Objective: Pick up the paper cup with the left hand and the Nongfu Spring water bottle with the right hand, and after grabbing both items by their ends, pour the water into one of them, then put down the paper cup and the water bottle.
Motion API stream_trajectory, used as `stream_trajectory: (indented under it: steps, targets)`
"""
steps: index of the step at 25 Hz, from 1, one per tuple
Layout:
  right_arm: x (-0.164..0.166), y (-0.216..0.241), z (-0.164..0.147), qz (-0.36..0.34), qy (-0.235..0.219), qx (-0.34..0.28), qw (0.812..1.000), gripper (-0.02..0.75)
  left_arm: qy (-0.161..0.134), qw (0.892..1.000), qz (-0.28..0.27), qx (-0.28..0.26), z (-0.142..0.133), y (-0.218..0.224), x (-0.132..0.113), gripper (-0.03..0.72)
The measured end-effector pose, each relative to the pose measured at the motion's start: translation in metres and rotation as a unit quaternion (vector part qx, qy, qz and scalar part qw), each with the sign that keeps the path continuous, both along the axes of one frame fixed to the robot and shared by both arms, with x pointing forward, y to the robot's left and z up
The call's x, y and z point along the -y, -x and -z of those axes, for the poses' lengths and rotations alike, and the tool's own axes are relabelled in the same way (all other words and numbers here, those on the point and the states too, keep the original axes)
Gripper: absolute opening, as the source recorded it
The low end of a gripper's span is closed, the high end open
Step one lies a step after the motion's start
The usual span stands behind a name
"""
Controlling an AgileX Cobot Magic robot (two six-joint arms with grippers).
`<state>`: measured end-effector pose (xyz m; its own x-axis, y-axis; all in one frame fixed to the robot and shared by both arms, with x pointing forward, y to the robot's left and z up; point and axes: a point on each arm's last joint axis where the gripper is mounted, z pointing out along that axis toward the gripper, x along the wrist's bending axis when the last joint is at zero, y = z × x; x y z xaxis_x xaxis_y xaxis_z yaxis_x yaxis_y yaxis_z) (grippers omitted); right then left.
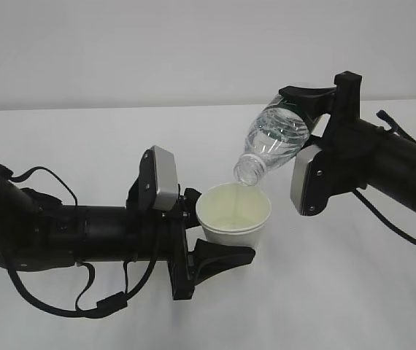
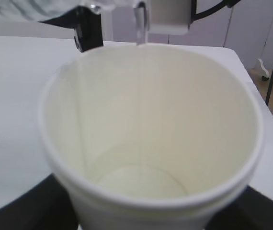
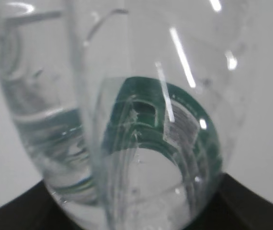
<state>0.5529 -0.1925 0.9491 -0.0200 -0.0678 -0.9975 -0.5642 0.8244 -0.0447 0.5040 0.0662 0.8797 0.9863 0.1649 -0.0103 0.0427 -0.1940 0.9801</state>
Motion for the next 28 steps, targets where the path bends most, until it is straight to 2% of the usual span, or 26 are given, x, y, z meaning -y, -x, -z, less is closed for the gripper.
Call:
stream_trajectory:
  steps: [6,7,9,13,28]
  targets:
    - [0.0000,0.0000,0.0000,0.000,0.002,0.001,1.000,0.461,0.000,1.000,0.000,0.000,0.0000,0.0000,0.0000,0.484]
    - [-0.0001,0.0000,-0.0002,0.000,0.002,0.003,1.000,0.510,0.000,1.000,0.000,0.000,0.0000,0.0000,0.0000,0.484]
    - [-0.0001,0.0000,-0.0002,0.000,0.002,0.003,1.000,0.475,0.000,1.000,0.000,0.000,0.0000,0.0000,0.0000,0.484]
    - [-0.0001,0.0000,-0.0002,0.000,0.002,0.003,1.000,0.463,0.000,1.000,0.000,0.000,0.0000,0.0000,0.0000,0.484]
    - [-0.0003,0.0001,-0.0008,-0.002,0.001,0.006,1.000,0.460,0.000,1.000,0.000,0.000,0.0000,0.0000,0.0000,0.484]
